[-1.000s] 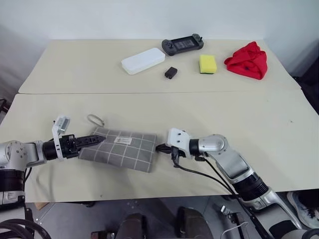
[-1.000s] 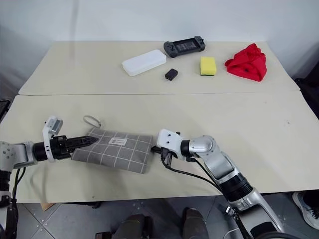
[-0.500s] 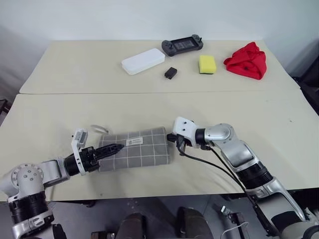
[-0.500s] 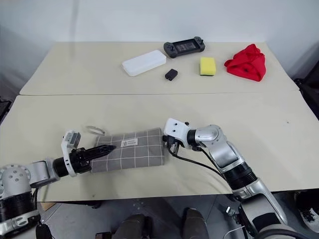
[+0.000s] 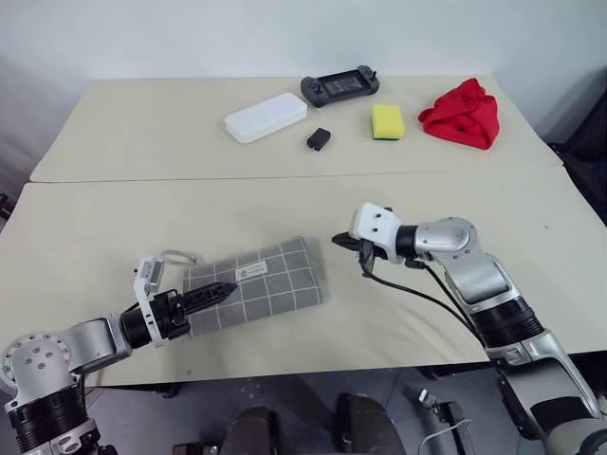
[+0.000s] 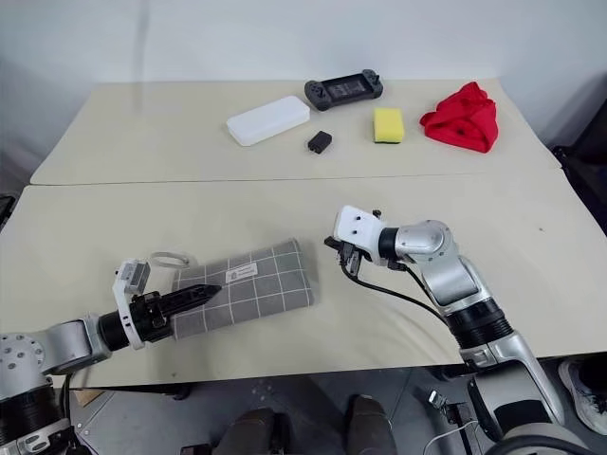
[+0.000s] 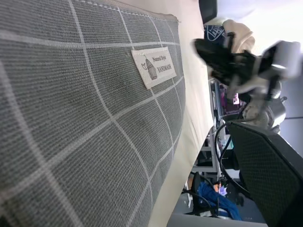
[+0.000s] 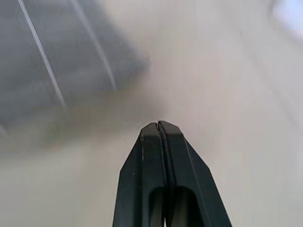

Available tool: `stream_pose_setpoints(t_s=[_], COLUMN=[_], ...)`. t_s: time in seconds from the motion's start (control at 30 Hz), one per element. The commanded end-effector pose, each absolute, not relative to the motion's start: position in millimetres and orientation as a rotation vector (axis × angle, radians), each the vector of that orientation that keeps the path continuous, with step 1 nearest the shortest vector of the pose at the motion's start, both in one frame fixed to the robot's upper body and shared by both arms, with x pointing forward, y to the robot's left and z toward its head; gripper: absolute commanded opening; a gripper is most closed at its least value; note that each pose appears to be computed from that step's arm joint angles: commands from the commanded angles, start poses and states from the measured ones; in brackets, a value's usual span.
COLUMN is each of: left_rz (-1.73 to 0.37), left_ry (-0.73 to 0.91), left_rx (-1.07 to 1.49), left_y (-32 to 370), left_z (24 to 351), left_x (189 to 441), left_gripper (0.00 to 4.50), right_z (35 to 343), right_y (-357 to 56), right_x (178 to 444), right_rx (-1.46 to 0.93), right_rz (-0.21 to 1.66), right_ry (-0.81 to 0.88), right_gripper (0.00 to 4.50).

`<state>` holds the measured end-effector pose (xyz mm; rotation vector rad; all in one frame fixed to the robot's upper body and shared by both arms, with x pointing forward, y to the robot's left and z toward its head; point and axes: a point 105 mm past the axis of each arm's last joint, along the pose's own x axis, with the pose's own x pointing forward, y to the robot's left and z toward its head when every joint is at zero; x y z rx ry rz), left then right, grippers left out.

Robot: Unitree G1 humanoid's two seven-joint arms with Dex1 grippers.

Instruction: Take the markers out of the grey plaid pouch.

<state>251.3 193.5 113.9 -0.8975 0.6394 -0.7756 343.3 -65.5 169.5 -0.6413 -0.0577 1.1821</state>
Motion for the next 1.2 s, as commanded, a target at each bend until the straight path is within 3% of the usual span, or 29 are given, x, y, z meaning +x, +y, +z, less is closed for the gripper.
stream_pose_setpoints(t_s=[0.03, 0.2, 0.47, 0.67, 1.07, 1.2], left_rz=[-0.749, -0.755, -0.740, -0.722, -0.761, -0.757], left_ry=[0.660, 0.668, 0.641, 0.690, 0.796, 0.795], left_rx=[-0.910, -0.921, -0.945, -0.959, -0.988, -0.996], left_y=[195.7, 193.7, 203.6, 219.2, 210.8, 211.6], left_z=[109.6, 109.8, 119.5, 125.6, 124.6, 124.0], left_x=[249.9, 250.9, 261.2, 269.3, 281.7, 282.0], left_gripper=[4.50, 4.50, 4.50, 4.50, 4.50, 3.64], right_z=[175.0, 160.0, 118.7, 115.7, 115.6, 115.3], right_y=[-47.7, -23.6, -26.3, -33.2, -35.5, -36.9], right_x=[320.8, 307.9, 314.8, 319.5, 318.7, 318.2], right_rx=[-0.582, -0.567, -0.710, -0.754, -0.745, -0.746], right_rz=[1.313, 1.404, 1.444, 1.448, 1.434, 1.428], right_ry=[-0.127, -0.109, 0.001, 0.001, -0.006, -0.002], right_gripper=[0.03, 0.03, 0.03, 0.03, 0.03, 0.00])
